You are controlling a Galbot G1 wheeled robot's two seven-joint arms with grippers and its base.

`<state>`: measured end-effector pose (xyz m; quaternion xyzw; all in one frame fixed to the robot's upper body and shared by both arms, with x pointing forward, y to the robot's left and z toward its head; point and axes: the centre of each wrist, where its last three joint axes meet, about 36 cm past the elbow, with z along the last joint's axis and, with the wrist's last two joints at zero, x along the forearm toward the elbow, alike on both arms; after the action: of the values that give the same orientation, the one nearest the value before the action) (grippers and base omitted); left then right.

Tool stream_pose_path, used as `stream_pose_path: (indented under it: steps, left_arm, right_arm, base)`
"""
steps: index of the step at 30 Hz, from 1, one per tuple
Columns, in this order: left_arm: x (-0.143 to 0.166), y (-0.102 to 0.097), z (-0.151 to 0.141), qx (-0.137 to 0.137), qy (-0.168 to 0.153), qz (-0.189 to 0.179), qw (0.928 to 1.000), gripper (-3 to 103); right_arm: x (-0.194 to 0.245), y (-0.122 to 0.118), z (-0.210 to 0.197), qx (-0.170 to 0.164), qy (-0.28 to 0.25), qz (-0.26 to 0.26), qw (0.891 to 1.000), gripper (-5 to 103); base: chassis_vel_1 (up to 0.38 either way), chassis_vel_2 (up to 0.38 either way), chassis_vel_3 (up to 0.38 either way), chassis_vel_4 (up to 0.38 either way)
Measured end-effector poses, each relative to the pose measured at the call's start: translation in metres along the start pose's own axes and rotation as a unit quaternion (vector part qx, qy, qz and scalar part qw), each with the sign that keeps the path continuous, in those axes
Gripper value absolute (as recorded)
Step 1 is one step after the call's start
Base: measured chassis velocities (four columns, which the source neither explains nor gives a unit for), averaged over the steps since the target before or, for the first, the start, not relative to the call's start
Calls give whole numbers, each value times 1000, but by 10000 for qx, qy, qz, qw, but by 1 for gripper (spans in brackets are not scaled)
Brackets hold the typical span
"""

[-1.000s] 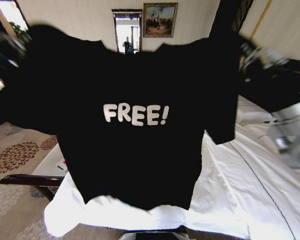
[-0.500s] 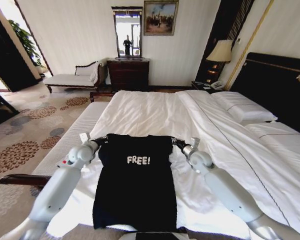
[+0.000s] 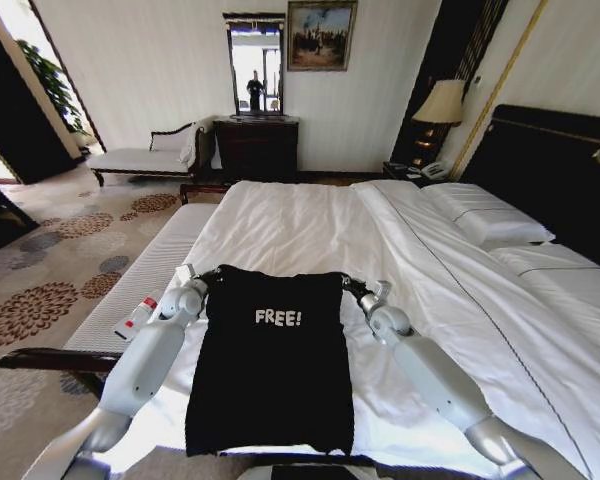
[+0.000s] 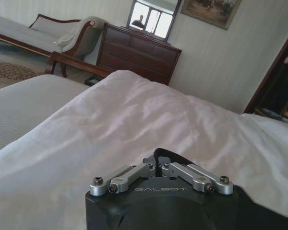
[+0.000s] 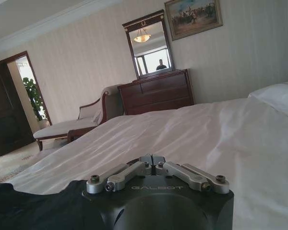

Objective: Fold the clothes on the bed.

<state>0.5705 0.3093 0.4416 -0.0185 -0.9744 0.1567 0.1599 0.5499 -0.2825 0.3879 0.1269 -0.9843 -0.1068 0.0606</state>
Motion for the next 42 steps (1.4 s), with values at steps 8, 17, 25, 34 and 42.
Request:
stream_pose_path:
  steps: [8,17,25,34,42]
  left_arm:
    - [-28,13,61,-293,544,-464,9970,0]
    - [-46,5,79,-478,831,-637,9934,0]
    - [-49,5,81,-532,930,-828,9908,-2]
    - [7,26,50,114,652,-1206,9905,28]
    - [133,50,72,617,273,-1371,9883,61]
  right_arm:
    - [-17,10,63,125,514,250,9983,0]
    - [-28,30,101,281,869,517,9945,0]
    - [-30,33,109,302,835,751,9932,0]
    - [11,35,66,-1076,-656,588,9903,25]
    - [79,27,84,-2826,91,1458,9480,58]
  base:
    - [0,0,0,0]
    - [0,0,0,0]
    - [0,0,0,0]
    - [0,0,0,0]
    - [0,0,0,0]
